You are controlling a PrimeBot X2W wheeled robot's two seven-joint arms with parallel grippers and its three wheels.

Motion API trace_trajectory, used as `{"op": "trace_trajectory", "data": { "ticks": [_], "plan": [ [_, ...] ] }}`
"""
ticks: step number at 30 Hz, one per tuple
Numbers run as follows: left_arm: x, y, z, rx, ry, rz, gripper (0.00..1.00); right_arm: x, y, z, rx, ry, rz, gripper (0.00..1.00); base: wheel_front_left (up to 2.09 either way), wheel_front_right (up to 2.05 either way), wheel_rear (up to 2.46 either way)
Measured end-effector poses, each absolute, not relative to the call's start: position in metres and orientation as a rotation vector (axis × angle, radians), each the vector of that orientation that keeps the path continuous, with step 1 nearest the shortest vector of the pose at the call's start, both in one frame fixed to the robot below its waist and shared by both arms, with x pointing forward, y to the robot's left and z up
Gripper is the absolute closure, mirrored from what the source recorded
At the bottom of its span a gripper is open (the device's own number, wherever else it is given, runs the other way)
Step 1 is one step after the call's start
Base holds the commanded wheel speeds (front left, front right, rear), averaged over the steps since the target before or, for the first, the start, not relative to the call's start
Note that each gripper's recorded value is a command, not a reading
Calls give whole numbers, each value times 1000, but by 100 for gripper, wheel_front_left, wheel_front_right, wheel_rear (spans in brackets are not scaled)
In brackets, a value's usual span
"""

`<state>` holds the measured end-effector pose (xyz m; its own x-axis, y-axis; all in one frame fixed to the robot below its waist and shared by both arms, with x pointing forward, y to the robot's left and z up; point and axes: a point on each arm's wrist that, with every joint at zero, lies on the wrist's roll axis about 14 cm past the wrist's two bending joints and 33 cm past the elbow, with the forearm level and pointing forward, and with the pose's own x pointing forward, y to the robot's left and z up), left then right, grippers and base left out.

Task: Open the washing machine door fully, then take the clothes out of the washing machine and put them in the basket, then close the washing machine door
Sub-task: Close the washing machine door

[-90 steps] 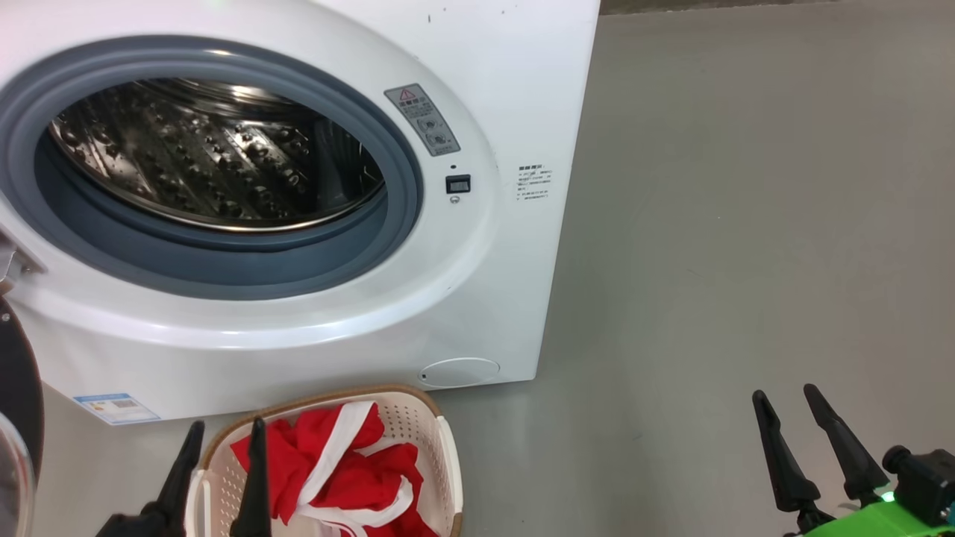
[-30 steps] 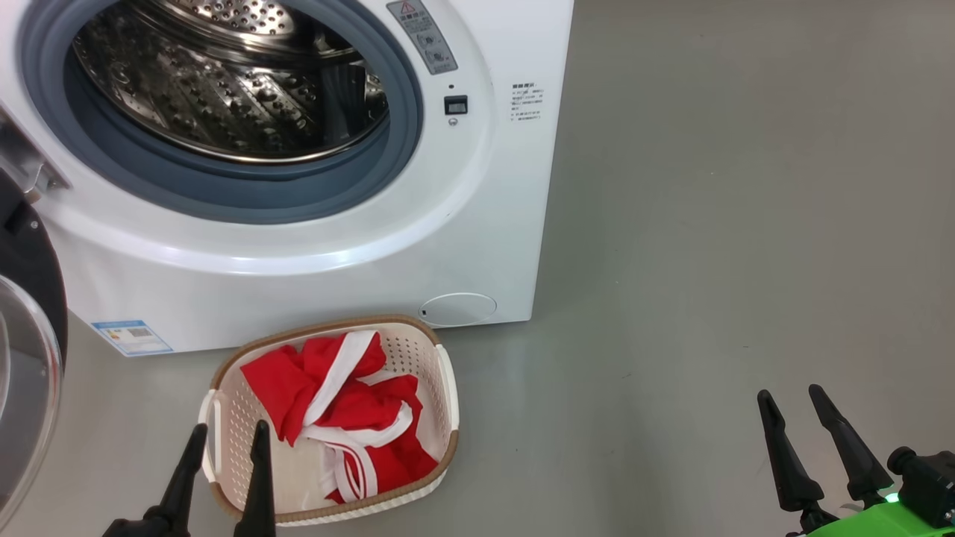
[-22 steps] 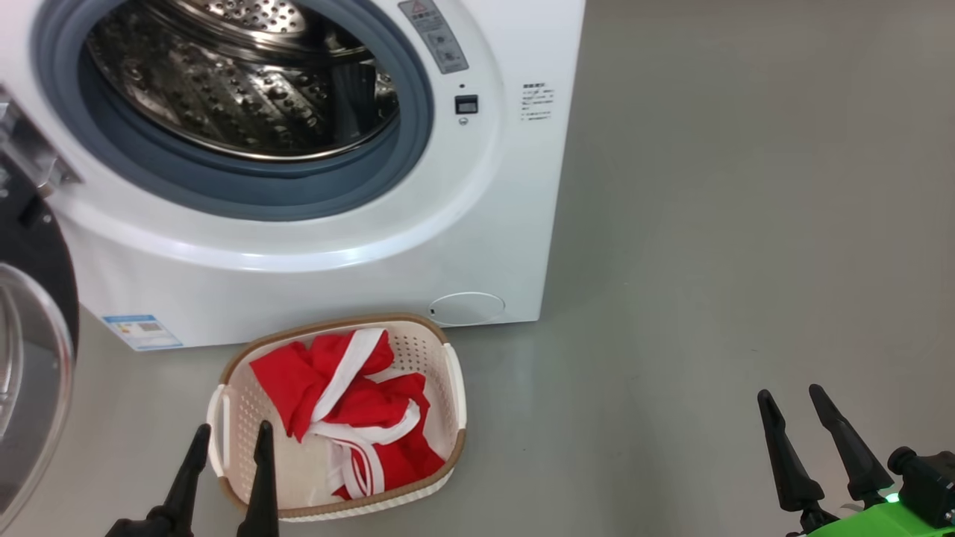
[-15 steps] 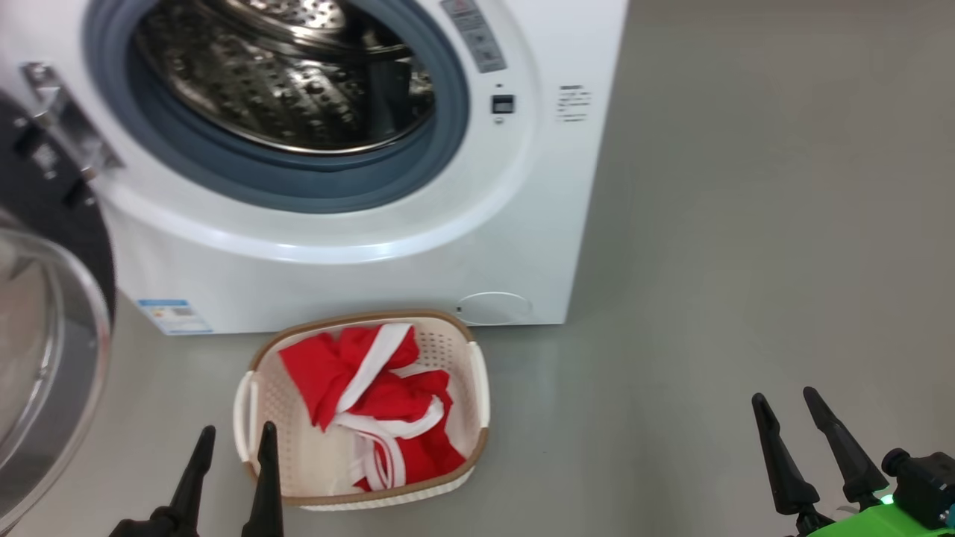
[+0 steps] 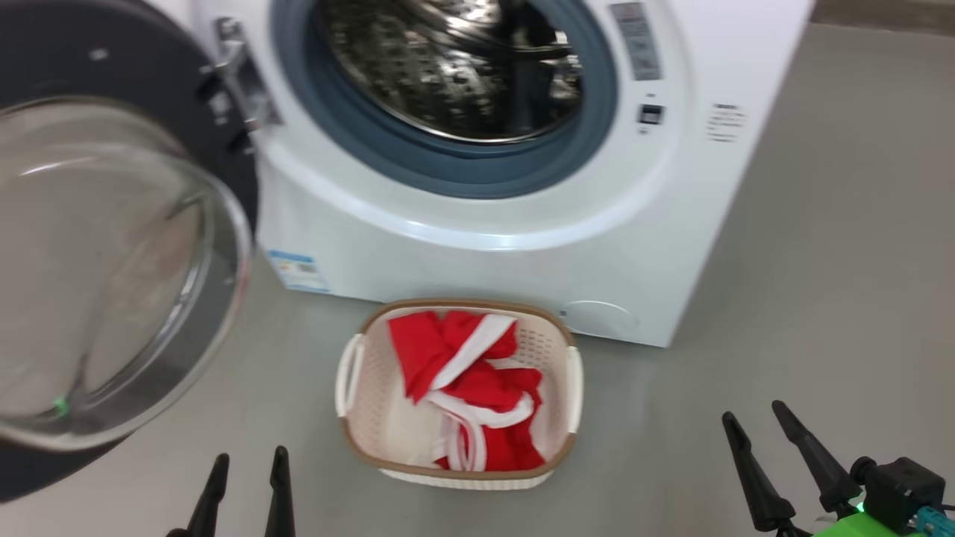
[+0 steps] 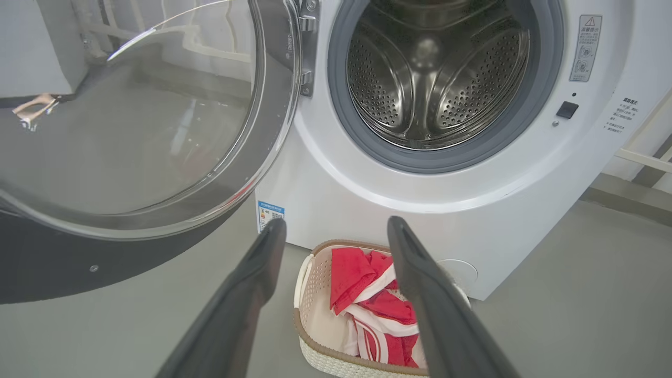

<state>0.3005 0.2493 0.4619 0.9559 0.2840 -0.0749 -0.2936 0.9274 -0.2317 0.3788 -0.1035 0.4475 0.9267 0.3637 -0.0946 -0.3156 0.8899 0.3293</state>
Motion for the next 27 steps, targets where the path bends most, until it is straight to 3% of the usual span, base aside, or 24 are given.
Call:
{"op": "trace_trajectory", "data": {
  "ticks": [17, 27],
  "plan": [
    [211, 303, 461, -275, 13, 597, 0, 376, 8, 451, 304, 199, 699, 0, 0, 0, 0],
    [200, 308, 463, -294, 0, 638, 0, 376, 20, 454, 298, 196, 739, 0, 0, 0, 0]
  ]
}}
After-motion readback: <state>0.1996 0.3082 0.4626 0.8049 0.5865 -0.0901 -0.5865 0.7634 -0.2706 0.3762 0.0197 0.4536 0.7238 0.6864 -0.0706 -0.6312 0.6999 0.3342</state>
